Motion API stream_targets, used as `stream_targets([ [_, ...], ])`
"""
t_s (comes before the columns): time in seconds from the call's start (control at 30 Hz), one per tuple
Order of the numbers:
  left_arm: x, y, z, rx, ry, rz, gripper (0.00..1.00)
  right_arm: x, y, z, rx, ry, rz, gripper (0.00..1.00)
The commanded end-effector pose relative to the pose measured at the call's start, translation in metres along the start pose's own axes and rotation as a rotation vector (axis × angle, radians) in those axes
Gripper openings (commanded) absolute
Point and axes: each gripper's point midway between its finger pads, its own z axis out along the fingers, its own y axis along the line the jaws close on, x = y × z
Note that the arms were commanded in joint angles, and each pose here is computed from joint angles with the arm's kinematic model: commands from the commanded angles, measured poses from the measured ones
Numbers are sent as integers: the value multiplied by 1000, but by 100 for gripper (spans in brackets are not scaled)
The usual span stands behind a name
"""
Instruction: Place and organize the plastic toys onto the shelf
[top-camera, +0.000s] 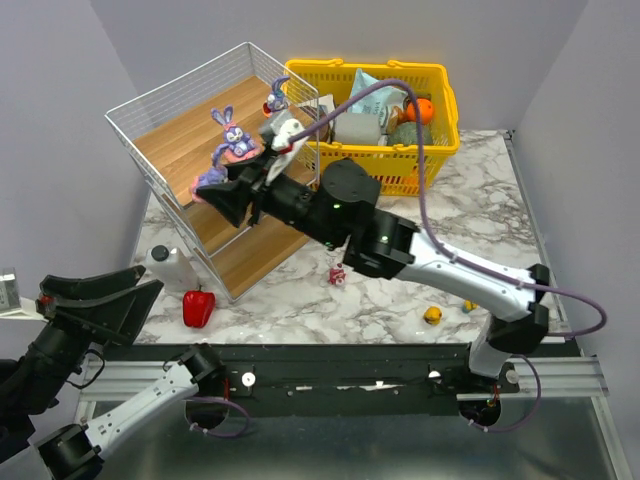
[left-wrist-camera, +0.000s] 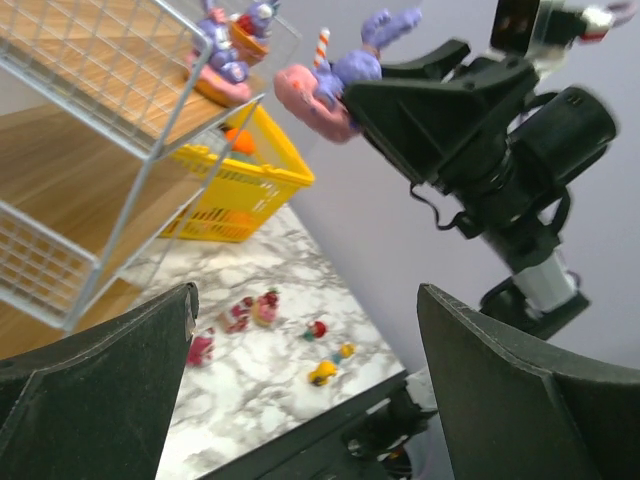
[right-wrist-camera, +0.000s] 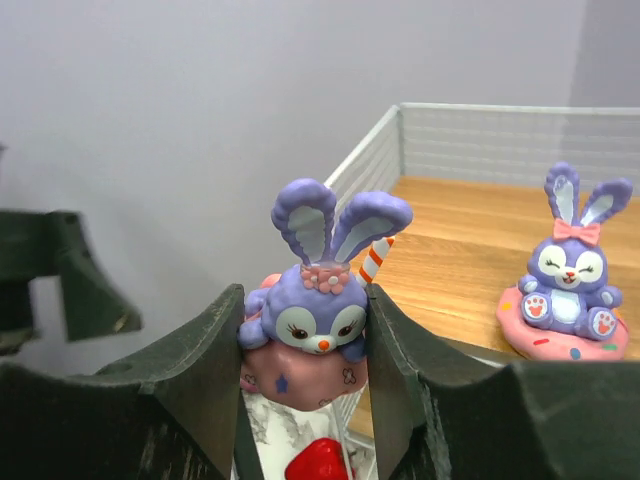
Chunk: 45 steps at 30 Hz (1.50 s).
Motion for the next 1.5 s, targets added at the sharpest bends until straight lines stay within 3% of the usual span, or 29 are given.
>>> stream_targets([
  [0.0, 9, 34, -3, -143, 26, 129, 99, 23, -27, 32, 270, 33, 21, 1],
  [0.33, 3, 44, -13, -178, 0, 146, 99, 32, -48, 47, 455, 9, 65, 1],
  [0.97, 2, 48, -14, -192, -12, 152, 99, 67, -60, 64, 513, 78, -51, 1],
  [1.07, 2, 49, -14, -201, -12, 155, 99, 70, -57, 66, 496, 84, -57, 6],
  [1.47, 1, 51, -12, -212, -18, 163, 99, 87, -59, 70, 485, 131, -128, 39],
])
